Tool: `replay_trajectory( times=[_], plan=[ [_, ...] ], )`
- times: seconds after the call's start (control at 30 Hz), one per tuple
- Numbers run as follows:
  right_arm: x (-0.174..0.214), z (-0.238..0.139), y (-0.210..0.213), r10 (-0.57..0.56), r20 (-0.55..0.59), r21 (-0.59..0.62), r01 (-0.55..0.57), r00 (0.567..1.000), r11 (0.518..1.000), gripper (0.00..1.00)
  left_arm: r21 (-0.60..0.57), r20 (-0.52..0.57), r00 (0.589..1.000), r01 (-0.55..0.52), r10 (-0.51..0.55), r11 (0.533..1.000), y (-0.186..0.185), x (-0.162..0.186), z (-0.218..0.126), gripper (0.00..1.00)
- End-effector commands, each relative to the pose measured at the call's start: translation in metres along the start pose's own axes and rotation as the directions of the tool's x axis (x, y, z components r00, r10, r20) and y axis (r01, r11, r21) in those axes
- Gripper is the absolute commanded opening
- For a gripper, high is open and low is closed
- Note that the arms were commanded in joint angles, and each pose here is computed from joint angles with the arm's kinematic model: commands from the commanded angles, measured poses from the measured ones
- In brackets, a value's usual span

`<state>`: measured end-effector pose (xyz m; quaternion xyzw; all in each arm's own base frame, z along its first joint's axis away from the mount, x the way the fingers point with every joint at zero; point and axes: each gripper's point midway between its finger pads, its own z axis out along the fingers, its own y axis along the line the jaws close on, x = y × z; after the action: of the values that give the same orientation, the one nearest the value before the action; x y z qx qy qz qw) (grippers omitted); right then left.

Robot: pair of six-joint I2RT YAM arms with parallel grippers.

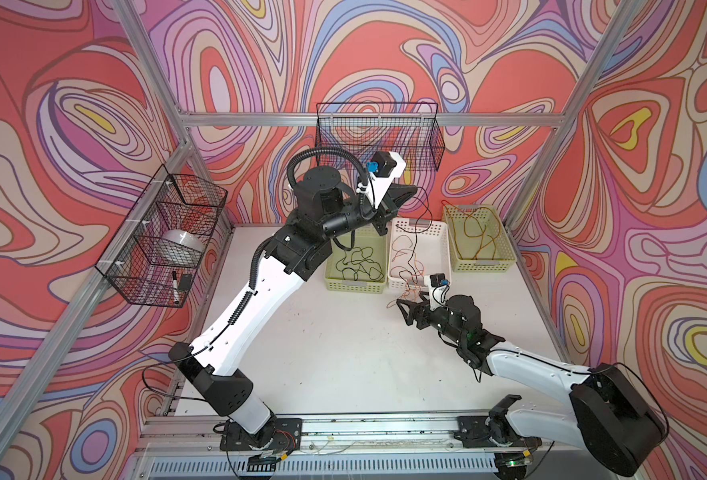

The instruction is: Untangle the cables

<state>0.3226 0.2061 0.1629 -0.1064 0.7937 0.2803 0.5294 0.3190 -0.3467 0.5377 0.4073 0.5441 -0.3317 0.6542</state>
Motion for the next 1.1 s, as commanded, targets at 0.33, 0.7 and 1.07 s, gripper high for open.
replay_trajectory(
  times=[0.33, 0.7, 1.07],
  plan=[
    [0.002, 0.025, -0.016, 0.064, 0.014, 0.073, -0.064, 0.998, 0.995, 0.00, 0.024, 0.006, 1.000, -0.014, 0.013, 1.000, -0.007, -0.025, -0.007, 0.00],
    [0.097, 0.017, -0.037, 0.331, -0.219, 0.181, -0.295, 0.918, 0.938, 0.00, -0.120, 0.027, 0.998, -0.053, 0.056, 0.991, 0.052, -0.045, -0.013, 0.00],
    [0.078, -0.011, -0.045, 0.287, -0.201, 0.258, -0.232, 0.937, 0.938, 0.00, -0.238, -0.134, 0.991, -0.008, -0.025, 0.971, 0.122, 0.047, 0.003, 0.00]
  ],
)
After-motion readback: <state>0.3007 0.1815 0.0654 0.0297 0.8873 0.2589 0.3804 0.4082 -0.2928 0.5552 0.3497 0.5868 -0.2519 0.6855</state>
